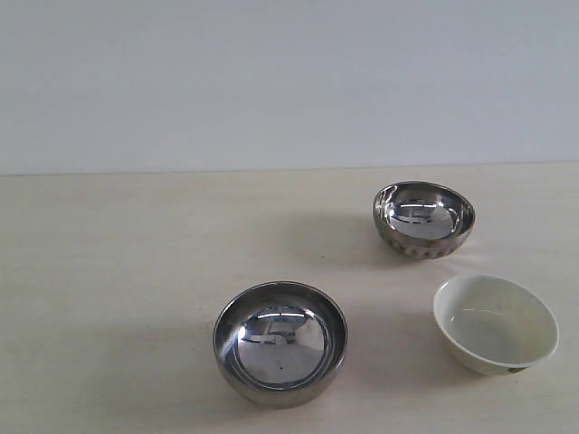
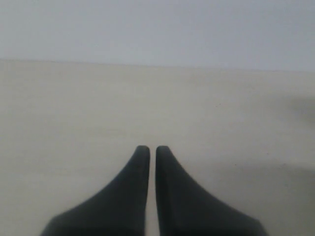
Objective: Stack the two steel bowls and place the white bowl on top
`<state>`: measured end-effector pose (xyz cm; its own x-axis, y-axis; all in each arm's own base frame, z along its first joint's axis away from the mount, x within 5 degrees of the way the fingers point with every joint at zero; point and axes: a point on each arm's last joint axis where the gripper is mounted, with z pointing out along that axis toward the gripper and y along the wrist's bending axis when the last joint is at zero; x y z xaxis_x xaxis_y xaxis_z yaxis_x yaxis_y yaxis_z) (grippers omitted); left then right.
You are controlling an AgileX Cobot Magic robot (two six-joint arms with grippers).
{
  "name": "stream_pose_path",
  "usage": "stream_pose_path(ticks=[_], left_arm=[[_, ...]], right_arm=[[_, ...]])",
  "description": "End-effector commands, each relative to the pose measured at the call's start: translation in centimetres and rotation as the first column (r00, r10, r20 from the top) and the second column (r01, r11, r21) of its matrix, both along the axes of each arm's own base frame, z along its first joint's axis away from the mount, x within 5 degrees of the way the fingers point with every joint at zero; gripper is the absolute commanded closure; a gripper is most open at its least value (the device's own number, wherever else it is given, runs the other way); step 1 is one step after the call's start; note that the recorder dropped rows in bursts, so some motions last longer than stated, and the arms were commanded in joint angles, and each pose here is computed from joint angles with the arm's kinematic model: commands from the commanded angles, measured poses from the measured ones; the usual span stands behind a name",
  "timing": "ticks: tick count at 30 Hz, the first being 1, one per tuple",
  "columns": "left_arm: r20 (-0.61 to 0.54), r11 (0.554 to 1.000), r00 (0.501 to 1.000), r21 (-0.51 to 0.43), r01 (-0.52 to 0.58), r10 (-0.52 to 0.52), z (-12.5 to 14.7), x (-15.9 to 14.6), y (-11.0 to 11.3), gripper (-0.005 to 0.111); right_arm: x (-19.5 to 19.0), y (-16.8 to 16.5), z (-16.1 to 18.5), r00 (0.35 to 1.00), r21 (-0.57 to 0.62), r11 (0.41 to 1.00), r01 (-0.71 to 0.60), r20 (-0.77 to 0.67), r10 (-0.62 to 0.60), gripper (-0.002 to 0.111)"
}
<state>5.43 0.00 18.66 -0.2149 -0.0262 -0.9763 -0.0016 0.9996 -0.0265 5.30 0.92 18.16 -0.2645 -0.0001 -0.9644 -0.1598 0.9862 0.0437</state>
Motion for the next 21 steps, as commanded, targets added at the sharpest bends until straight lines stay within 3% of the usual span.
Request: stream_pose_path(ticks=[1,6,21], left_arm=[[-0.002,0.999,1.000,0.035,0.009,-0.009,-0.11,0.00,-0.01,0.103],[-0.006,0.978,0.999,0.205,0.047,-0.046,-0.11,0.00,-0.01,0.103],[-0.006,0.978,0.999,0.203,0.047,-0.047,-0.11,0.00,-0.02,0.103]], right_arm=[[-0.02,-0.04,0.08,1.000,-0.005,1.000,0.003,0.011,-0.003,0.108],[-0.02,-0.04,0.08,1.000,-0.005,1.000,0.003,0.011,-0.003,0.108],[-0.02,-0.04,0.08,1.000,-0.005,1.000,0.003,0.011,-0.003,0.108]])
